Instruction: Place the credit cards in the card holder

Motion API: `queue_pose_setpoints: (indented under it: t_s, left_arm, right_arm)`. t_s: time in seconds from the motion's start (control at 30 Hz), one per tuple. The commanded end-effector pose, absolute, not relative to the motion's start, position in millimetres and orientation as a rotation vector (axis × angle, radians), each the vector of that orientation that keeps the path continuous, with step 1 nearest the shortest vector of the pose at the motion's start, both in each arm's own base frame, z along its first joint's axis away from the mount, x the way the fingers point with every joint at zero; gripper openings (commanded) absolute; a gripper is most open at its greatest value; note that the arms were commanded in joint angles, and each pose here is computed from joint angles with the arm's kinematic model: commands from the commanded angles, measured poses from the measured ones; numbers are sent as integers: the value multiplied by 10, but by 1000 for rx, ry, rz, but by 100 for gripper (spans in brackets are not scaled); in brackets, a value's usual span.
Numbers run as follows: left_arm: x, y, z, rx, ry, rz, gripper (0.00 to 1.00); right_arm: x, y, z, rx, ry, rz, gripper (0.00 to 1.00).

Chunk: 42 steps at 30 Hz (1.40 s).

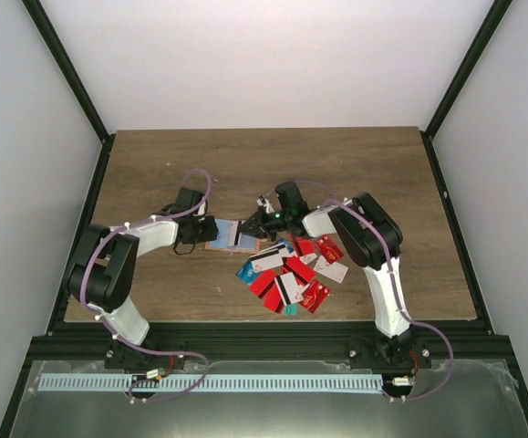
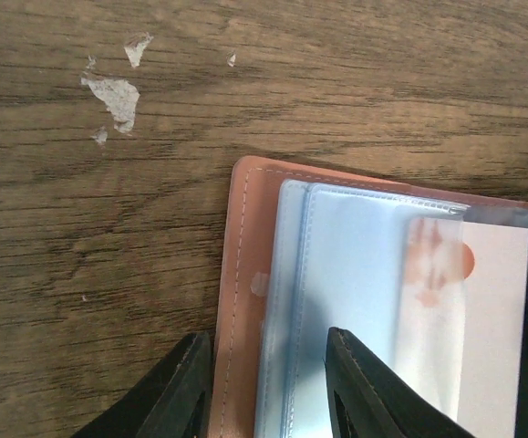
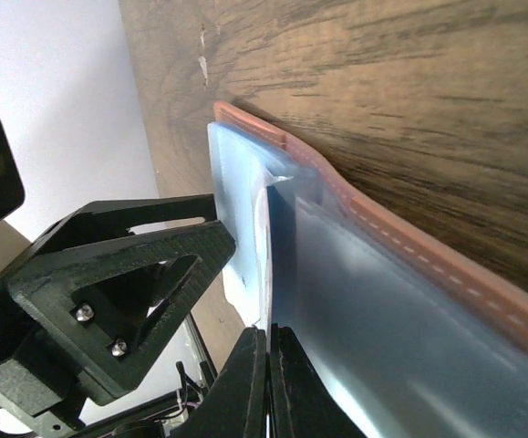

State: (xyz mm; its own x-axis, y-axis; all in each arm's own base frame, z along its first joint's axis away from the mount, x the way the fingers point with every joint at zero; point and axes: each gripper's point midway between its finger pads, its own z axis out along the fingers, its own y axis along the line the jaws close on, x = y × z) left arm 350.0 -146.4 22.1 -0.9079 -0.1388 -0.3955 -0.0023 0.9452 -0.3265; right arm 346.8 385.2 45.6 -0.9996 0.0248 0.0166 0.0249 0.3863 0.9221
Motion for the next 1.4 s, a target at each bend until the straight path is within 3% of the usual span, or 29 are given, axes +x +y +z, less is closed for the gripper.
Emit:
queue_pose_setpoints:
  t_s: [0.0,0.9,1.37]
  left_arm:
    - [3368,-1422,118,-116,2722,-448,37]
    - [3330,-1518,182,-82,2704,-534,37]
    - [3295,-1349,92,-136,2729,-410,36]
  right_arm:
    - [3491,3988,524,10,-2592,-1785,1]
    - [3402,4341,371,125,-2563,-1713,2]
    - [3476,4105,781,287,-2827,-1548,53]
